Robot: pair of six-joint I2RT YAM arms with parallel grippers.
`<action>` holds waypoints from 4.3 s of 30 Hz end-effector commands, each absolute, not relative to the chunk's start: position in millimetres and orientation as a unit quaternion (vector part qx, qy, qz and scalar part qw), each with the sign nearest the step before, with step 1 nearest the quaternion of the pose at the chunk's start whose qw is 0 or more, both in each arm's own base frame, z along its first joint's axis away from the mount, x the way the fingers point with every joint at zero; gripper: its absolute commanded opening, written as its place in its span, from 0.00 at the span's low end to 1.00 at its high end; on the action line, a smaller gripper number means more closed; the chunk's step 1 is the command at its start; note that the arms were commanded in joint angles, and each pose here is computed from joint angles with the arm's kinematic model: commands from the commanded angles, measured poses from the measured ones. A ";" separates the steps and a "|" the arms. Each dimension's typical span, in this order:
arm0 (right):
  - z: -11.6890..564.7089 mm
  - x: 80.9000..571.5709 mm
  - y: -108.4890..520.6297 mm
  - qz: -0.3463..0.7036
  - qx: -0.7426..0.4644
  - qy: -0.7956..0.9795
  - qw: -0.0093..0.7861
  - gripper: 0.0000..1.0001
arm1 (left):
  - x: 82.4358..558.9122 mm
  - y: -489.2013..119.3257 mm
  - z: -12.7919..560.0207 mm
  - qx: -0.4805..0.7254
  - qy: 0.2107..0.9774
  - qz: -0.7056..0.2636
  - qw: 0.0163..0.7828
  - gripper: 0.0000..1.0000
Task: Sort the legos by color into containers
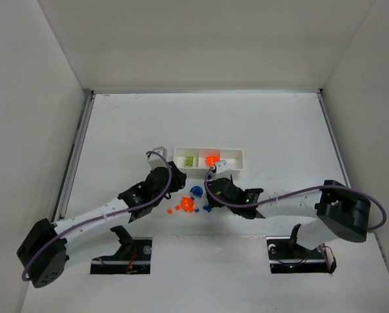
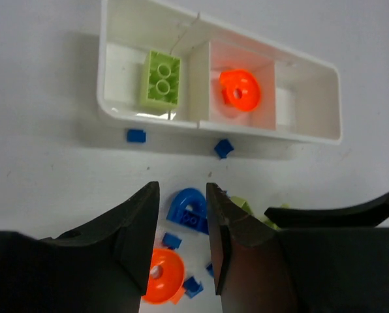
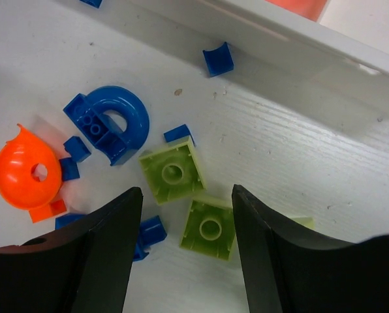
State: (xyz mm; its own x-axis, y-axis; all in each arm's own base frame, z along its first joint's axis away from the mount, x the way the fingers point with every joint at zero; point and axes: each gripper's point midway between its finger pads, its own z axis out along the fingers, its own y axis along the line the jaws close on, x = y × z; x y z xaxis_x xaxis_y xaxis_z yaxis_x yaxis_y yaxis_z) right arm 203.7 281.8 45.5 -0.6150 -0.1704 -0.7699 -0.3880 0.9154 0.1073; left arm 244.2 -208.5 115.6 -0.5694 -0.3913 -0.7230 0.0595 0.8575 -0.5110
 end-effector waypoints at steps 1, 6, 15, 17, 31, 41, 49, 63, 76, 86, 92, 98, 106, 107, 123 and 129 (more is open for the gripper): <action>61.1 219.2 304.1 0.159 -0.150 0.878 0.426 0.63 | 228.1 -199.7 110.0 -0.087 0.851 -0.233 0.462 0.32; 50.7 226.3 310.0 0.145 -0.156 0.883 0.419 0.60 | 209.4 -194.5 101.6 -0.061 0.853 -0.213 0.472 0.32; 66.7 234.8 312.1 0.152 -0.136 0.877 0.434 0.31 | 176.7 -223.2 110.1 -0.004 0.848 -0.258 0.464 0.34; 82.4 235.2 311.2 0.164 -0.129 0.871 0.445 0.31 | 167.5 -231.0 110.7 0.013 0.847 -0.262 0.463 0.35; 157.6 297.8 362.1 0.227 -0.105 0.840 0.481 0.31 | 163.4 -198.3 90.9 -0.009 0.852 -0.189 0.488 0.40; 133.3 333.8 379.8 0.209 -0.088 0.851 0.473 0.42 | 158.8 -193.6 70.7 -0.030 0.868 -0.180 0.462 0.38; 147.7 341.6 390.2 0.230 -0.088 0.841 0.481 0.58 | 156.4 -196.3 56.9 -0.023 0.881 -0.162 0.444 0.36; 146.5 321.4 355.0 0.225 -0.077 0.838 0.492 0.62 | 156.3 -212.2 36.4 -0.021 0.896 -0.172 0.409 0.28; 168.0 284.8 326.0 0.239 -0.071 0.817 0.519 0.62 | 162.7 -208.5 25.5 -0.024 0.898 -0.150 0.414 0.05; 146.8 256.4 273.2 0.234 -0.037 0.822 0.518 0.62 | 170.9 -202.2 72.4 -0.058 0.865 -0.200 0.456 0.01; 133.6 245.2 237.9 0.235 0.017 0.821 0.520 0.55 | 185.1 -212.6 116.1 -0.059 0.845 -0.231 0.479 0.01; 121.6 229.1 215.5 0.228 0.044 0.829 0.509 0.42 | 227.5 -238.6 148.7 -0.047 0.838 -0.230 0.493 0.02; 102.2 201.6 217.7 0.199 0.013 0.855 0.478 0.46 | 289.3 -279.3 138.1 -0.044 0.858 -0.233 0.455 0.02; 101.2 198.9 218.6 0.197 0.009 0.857 0.476 0.47 | 294.9 -282.2 137.3 -0.045 0.859 -0.231 0.455 0.03; 85.8 172.9 264.6 0.179 -0.093 0.875 0.440 0.58 | 319.9 -287.7 114.7 -0.041 0.877 -0.181 0.444 0.22; 81.5 175.0 276.6 0.172 -0.104 0.878 0.434 0.51 | 295.0 -260.0 133.2 -0.049 0.860 -0.187 0.471 0.22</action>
